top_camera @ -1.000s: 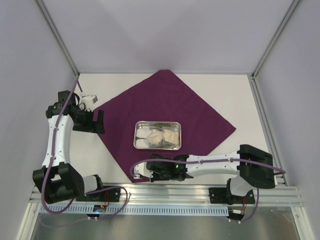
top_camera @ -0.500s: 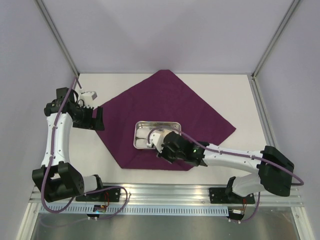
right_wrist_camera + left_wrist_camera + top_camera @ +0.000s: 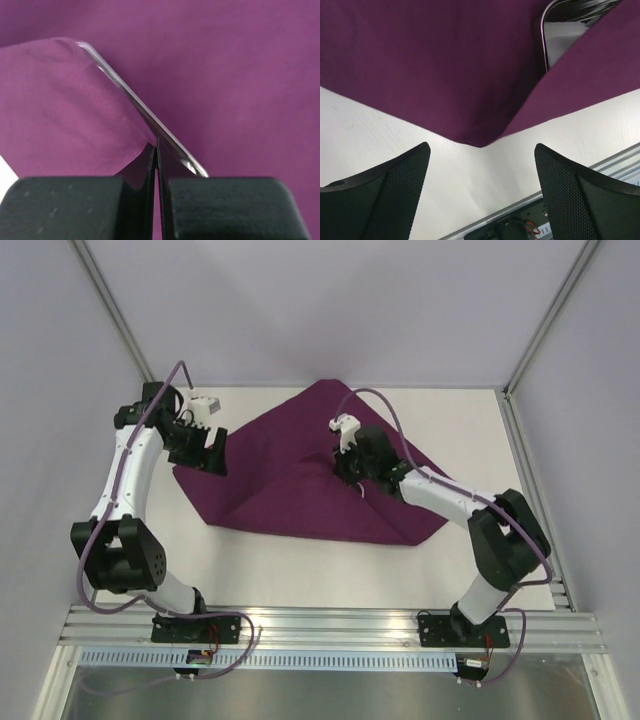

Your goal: Prepare the surgical pack

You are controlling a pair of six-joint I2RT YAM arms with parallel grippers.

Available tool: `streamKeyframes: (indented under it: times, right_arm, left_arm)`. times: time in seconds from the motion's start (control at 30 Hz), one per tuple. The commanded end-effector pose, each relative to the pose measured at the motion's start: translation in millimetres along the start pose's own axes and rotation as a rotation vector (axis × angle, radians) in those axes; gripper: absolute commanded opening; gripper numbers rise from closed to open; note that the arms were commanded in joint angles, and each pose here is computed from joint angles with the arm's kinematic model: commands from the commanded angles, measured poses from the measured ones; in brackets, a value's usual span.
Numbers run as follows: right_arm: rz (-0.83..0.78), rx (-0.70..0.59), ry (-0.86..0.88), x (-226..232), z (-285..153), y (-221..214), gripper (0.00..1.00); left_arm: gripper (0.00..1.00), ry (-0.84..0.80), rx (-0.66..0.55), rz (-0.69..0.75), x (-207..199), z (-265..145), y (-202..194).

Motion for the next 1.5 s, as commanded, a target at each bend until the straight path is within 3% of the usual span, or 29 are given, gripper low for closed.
streamKeyframes:
  times: [0.0,0.27,0.4,0.73,0.9,1.17,1.2,1.3,1.33,1.4,1.47]
  right_arm:
    - [0.075,-0.111,-0.018,-22.3,12.1,46.1,0.0]
    - [0.139,-0.071,-0.084,-58.4,53.2,56.9,0.01]
    - [0.194,-0.016,-0.108,-74.1,72.9,40.0,0.01]
    - [0.305,0.002,-0.162,-101.3,95.9,39.6,0.0]
    - [0.378,0.109,-0.173,-107.0,115.4,20.1,0.01]
    - [0.453,0.176,-0.244,-117.0,121.6,18.1,0.01]
    - [0.458,0.206,-0.256,-118.5,122.7,10.7,0.02]
    - [0.463,0.206,-0.265,-120.1,119.2,14.7,0.28]
    - [0.46,0.203,-0.269,-120.3,117.1,17.1,0.47]
    - [0.457,0.182,-0.285,-126.0,110.8,25.8,0.56]
    - [0.437,0.138,-0.3,-131.0,96.9,44.0,0.59]
  left_arm:
    - [0.94,0.003,-0.037,0.057,-2.3,2.0,27.7]
    - [0.94,0.0,-0.021,0.146,-8.9,40.2,69.4]
    - [0.94,0.003,-0.006,0.164,-13.3,62.6,81.3]
    - [0.94,0.005,0.001,0.216,-25.2,113.4,114.1]
    - [0.92,0.039,0.003,0.227,-28.6,138.8,124.9]
    - [0.91,0.097,0.043,0.263,-31.5,183.3,137.7]
    - [0.91,0.104,0.056,0.265,-30.9,190.1,136.2]
    - [0.91,0.124,0.099,0.281,-30.5,205.3,128.9]
    - [0.91,0.135,0.114,0.279,-28.8,208.7,126.5]
    - [0.91,0.133,0.144,0.274,-27.7,218.5,120.7]
    - [0.92,0.13,0.153,0.274,-27.1,221.7,119.5]
Point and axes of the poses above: each gripper's point midway between its finger pads, its own z axis out along the fingers, its own x axis along the line the jaws close on, y = z × x, the point moved 5 cm from there along -z, back along the fingers, and after that the axes turned 2 degrees about z, right-handed, at the moved point
